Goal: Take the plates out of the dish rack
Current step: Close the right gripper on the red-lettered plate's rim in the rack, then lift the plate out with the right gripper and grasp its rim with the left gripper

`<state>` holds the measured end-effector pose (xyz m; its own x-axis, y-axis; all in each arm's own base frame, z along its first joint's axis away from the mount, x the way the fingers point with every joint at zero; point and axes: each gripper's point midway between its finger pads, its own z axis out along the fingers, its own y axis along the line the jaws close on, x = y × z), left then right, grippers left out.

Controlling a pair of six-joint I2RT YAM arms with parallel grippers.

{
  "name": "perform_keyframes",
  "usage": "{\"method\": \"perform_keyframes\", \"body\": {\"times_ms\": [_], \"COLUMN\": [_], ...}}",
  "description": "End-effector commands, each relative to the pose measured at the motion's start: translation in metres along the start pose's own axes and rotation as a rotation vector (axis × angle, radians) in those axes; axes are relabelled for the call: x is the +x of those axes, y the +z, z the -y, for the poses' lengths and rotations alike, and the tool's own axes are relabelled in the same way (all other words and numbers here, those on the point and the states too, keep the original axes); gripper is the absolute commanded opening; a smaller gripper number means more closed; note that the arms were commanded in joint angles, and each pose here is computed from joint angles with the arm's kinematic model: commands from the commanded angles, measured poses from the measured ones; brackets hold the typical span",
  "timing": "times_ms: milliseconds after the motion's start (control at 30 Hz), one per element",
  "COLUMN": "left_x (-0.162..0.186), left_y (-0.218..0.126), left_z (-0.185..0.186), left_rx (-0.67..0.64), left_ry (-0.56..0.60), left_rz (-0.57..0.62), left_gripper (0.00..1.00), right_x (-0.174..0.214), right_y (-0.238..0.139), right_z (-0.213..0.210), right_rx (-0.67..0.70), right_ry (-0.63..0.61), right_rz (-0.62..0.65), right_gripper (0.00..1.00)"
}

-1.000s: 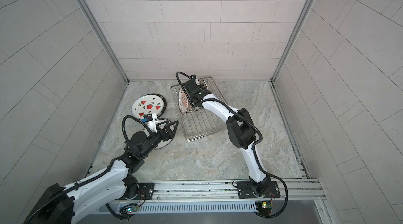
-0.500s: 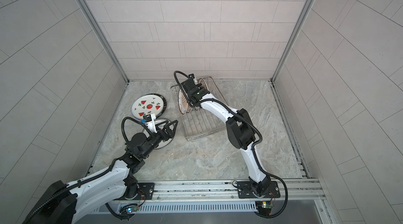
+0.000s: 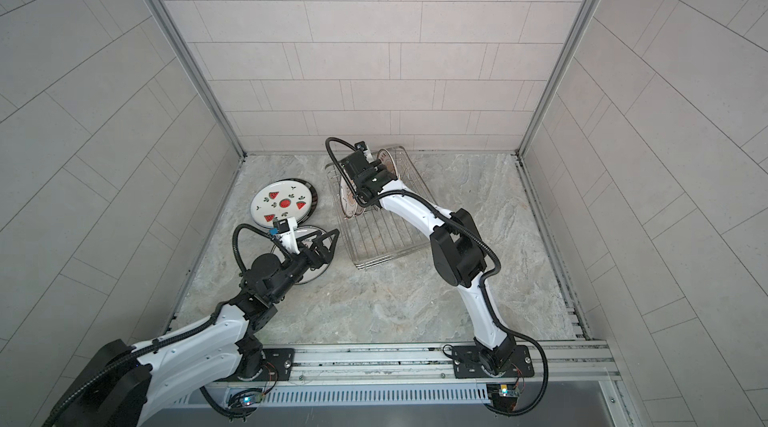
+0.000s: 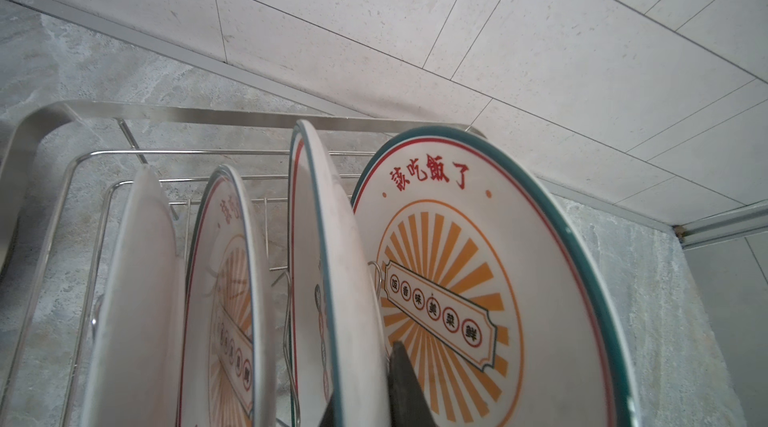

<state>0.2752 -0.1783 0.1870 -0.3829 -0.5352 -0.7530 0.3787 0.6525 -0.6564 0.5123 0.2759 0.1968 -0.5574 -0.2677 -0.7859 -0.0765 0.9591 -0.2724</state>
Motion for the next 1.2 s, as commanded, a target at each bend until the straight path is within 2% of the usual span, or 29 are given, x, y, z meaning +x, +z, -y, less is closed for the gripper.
{"method": "perform_keyframes", "body": {"times_ms": [0, 600, 900, 1067, 1167], "left_x": [-0.001, 0.000, 0.001, -0.002, -0.003], "left_y": [-0.002, -0.003, -0.003, -0.016, -0.021], "left_z": [0.006, 0.009, 0.012, 0.058, 0.068], "left_rx": [0.044, 0.062, 0.077, 0.295, 0.323], "left_ry": [-0.033, -0.041, -0.046, 0.028, 0.064], "left_rz": [0.020, 0.013, 0.005, -0.038, -0.062], "left_gripper": [1.00, 1.00, 1.00, 1.00, 1.00], "right_x": [-0.033, -0.047, -0.030, -0.013, -0.003], "right_y": [-0.036, -0.101, -0.145, -0.169, -0.183], "right_z": [0.030, 0.053, 0.067, 0.077, 0.079], "right_rx": [0.063, 0.036, -0.086, -0.173, -0.271], "right_ry": [0.017, 0.048, 0.107, 0.145, 0.189], "right_rz": [0.076, 0.177, 0.228, 0.253, 0.271], "right_gripper": [0.12, 0.12, 0.11, 0.10, 0.10]}}
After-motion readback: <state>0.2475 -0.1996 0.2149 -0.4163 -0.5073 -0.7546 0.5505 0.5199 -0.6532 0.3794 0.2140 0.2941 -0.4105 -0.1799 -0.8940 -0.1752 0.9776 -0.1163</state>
